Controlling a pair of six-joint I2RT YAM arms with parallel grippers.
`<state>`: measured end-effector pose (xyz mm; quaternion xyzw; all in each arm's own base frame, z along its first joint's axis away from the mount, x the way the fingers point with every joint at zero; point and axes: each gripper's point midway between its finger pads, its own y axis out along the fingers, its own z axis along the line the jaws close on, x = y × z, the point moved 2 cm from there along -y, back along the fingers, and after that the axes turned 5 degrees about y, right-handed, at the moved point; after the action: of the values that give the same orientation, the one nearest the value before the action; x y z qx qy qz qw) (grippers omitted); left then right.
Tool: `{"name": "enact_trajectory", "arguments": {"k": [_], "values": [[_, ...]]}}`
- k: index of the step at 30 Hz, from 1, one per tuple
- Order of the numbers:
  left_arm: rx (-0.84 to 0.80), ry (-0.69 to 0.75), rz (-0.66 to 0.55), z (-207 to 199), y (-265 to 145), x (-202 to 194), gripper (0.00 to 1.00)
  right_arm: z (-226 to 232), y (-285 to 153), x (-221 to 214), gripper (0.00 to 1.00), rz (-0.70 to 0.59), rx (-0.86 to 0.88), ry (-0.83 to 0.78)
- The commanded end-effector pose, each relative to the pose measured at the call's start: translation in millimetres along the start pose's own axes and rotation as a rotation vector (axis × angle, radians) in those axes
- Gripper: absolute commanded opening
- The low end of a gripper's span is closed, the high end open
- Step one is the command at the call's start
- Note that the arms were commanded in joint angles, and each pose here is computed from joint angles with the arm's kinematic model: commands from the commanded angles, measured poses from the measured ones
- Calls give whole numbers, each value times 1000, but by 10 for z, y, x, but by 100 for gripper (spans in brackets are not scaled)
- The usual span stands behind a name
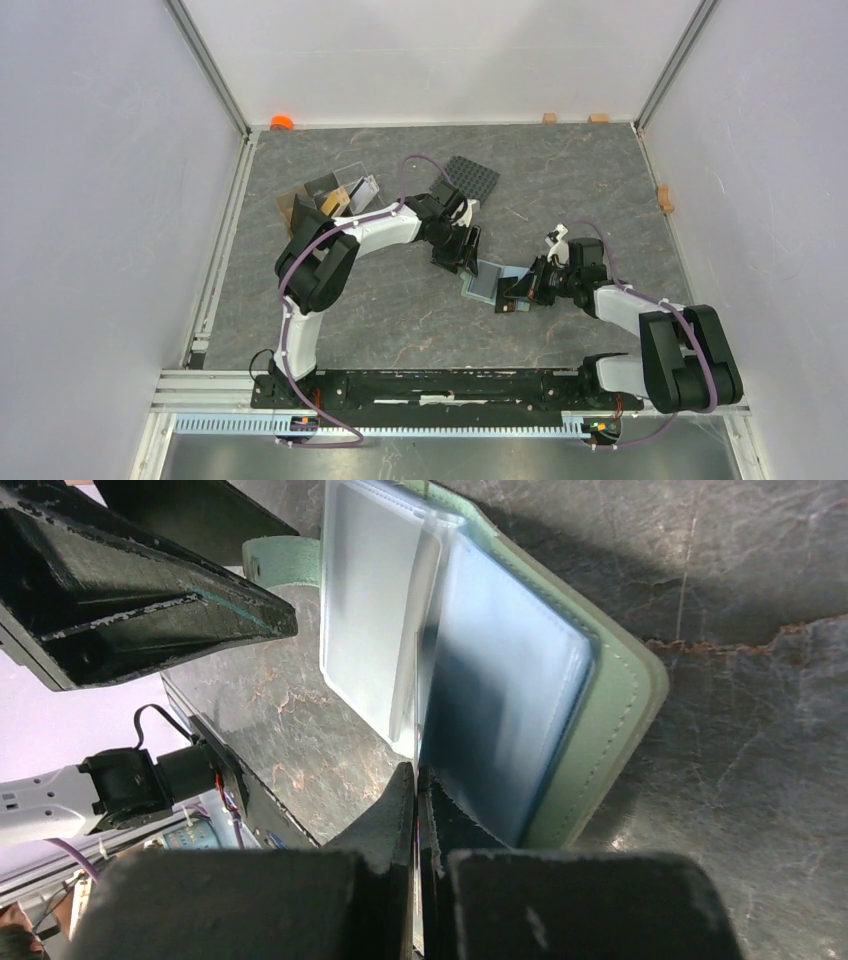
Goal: Put the credit cards into the card holder
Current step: Insert the credit card into the card holder.
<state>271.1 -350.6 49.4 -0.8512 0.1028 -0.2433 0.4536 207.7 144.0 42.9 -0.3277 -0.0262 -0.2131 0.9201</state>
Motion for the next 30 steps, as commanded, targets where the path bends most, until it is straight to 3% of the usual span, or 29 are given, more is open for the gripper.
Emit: {"name": "enact_trajectory", "arguments": {"k": [1,17,30], "values": [[-9,-6,-3,-67,24,62,64,-17,36,49,0,-23,12,12],[47,7,49,54,153,-55,35,43,115,94,0,-26,75,51],[62,7,70,92,211,-109,27,-158,150,51,0,-58,1,111]]}}
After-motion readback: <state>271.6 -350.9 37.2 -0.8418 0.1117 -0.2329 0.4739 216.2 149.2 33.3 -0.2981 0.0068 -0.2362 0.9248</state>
